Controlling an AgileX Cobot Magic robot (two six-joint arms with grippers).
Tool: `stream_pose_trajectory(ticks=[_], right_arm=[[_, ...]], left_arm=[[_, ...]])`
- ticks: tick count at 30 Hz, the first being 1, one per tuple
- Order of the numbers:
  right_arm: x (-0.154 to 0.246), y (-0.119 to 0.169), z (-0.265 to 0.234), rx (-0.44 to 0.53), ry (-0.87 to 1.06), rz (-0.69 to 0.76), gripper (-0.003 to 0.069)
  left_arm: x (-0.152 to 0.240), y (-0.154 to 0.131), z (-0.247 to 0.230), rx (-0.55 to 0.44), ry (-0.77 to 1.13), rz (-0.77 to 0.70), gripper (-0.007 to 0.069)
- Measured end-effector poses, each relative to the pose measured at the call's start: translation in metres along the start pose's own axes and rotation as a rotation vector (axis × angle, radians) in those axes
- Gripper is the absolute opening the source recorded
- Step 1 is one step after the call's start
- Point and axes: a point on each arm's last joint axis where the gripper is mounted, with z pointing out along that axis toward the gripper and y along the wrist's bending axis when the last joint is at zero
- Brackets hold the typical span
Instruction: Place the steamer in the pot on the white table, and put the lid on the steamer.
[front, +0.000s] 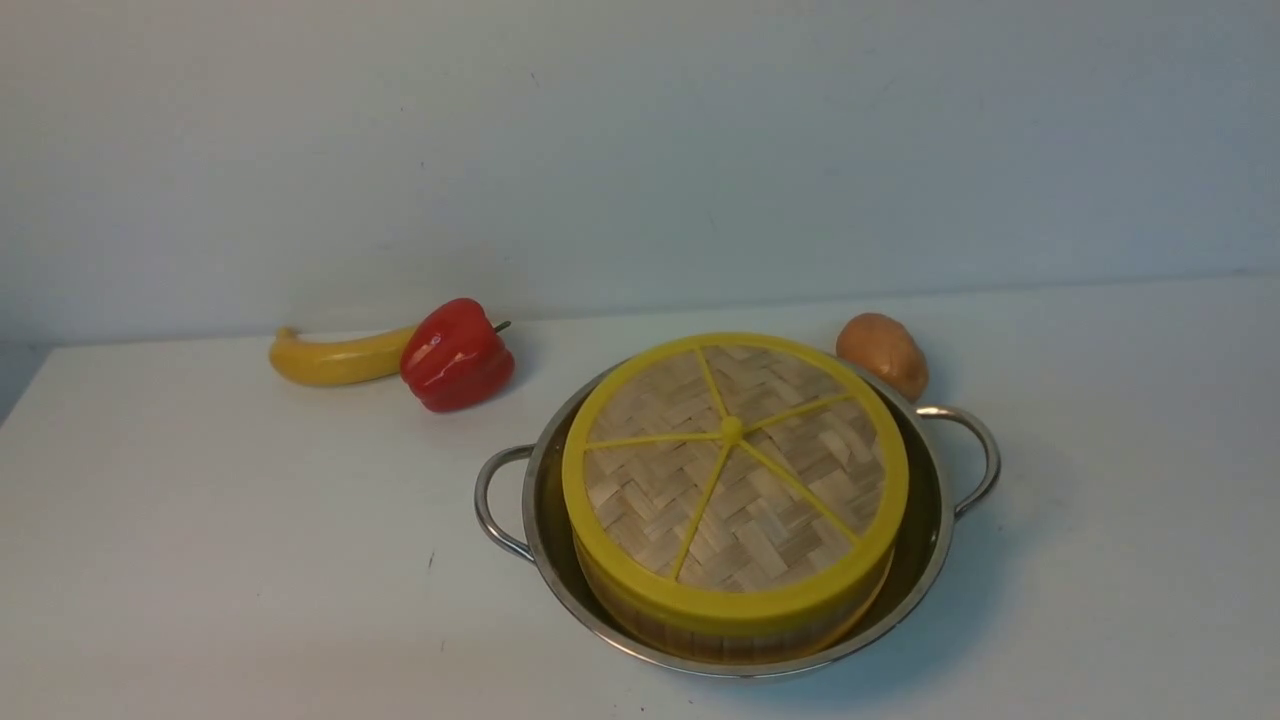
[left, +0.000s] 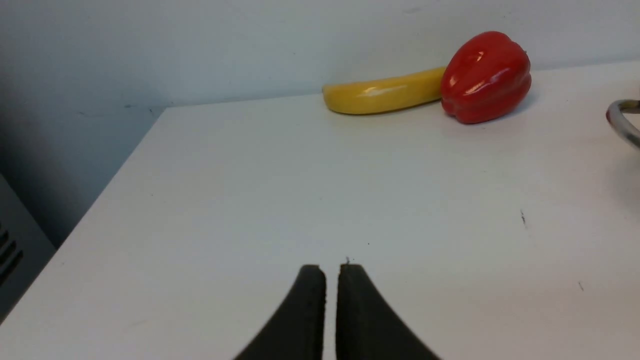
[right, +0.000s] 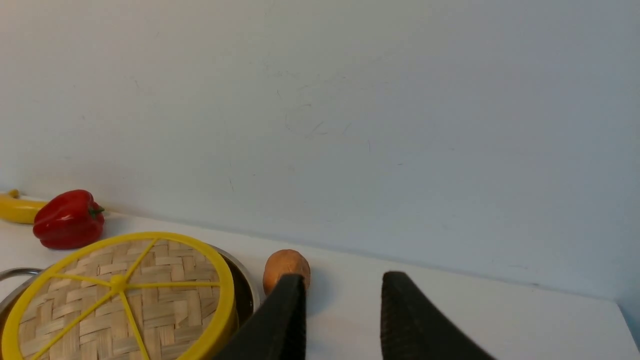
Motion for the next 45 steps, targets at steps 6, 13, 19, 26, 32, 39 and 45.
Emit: stream_pose_trajectory(ticks=[6,13,19,26,32,39,45], right_arm=[[0.0,0.0,0.0,0.003,0.0,-0.001,0.0242],[0.011,-0.008,0.004,0.17,0.013,0.007,0.0242],[0.066,-0.008,0.015,0.273,0.011,0.081,0.0242],[0.126,-0.005,0.025,0.316,-0.12,0.091,0.0243],[0.162,-0.002,0.03,0.311,-0.118,0.089,0.0243],[0.175,-0.001,0.033,0.31,-0.084,0.091,0.0243],[0.176,-0.001,0.033,0.312,-0.071,0.093,0.0244]], left_arm=[[0.0,0.0,0.0,0.0,0.0,0.0,0.0031],[0.0,0.0,0.0,0.0,0.0,0.0,0.0031],[0.0,0.0,0.0,0.0,0.0,0.0,0.0031],[0.0,0.0,0.0,0.0,0.0,0.0,0.0031],[0.0,0.0,0.0,0.0,0.0,0.0,0.0031],[0.0,0.0,0.0,0.0,0.0,0.0,0.0031],[0.0,0.0,0.0,0.0,0.0,0.0,0.0031]])
